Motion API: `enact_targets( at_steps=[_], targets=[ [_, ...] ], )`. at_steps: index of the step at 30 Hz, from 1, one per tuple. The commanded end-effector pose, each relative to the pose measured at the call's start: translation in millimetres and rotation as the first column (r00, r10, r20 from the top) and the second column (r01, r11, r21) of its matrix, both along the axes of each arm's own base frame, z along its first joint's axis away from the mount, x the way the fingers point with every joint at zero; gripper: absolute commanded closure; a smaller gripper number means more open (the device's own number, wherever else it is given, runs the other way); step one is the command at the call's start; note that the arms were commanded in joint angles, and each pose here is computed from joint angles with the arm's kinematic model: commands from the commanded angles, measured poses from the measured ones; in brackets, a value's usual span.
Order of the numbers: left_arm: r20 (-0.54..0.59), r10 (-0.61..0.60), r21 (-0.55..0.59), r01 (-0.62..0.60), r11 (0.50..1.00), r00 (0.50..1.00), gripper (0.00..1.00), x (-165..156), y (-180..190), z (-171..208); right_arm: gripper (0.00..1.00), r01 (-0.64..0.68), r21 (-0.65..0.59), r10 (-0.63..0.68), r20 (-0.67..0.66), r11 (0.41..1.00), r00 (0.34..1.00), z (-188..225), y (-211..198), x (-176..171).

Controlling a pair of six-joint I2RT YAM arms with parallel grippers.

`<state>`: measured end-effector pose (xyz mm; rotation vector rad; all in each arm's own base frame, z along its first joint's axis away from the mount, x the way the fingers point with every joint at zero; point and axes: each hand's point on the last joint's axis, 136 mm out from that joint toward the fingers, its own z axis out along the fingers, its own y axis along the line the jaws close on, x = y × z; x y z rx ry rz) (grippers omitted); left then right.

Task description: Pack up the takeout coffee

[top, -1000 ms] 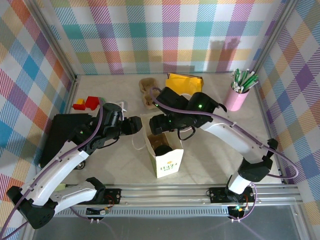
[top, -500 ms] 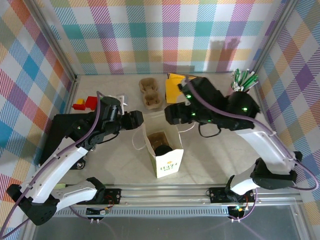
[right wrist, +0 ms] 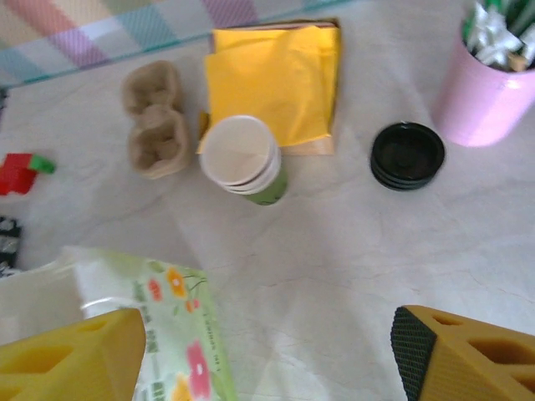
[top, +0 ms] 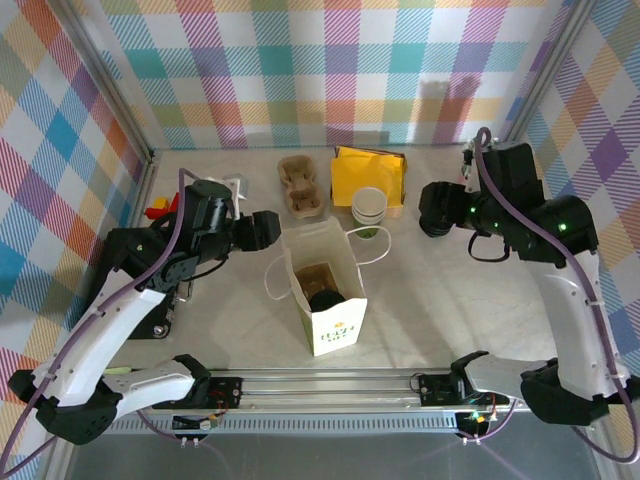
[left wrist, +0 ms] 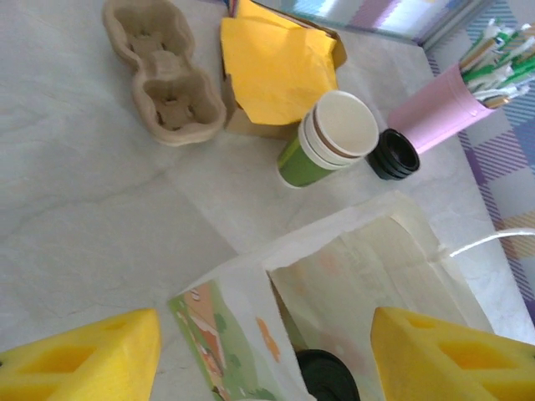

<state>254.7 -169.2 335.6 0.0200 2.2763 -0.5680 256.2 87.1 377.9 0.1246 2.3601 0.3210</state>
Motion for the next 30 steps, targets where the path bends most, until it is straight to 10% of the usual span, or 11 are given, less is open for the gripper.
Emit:
enact_targets(
  at_steps=[1, 30],
  targets=[
    [0.038, 0.058, 0.051, -0.06, 0.997, 0.998, 0.31, 8.6, 16.3, 4.3, 0.22, -0.026, 0.026, 0.026, 0.006, 0.999, 1.0, -8.3, -6.5, 16.4],
    [0.081, 0.022, -0.005, -0.021, 1.0, 0.997, 0.31, 96.4, 1.2, 13.5, 0.44, 0.363, 0.088, -0.359, -0.064, 0.927, 0.931, -103.2, -175.9, 176.7]
  ],
)
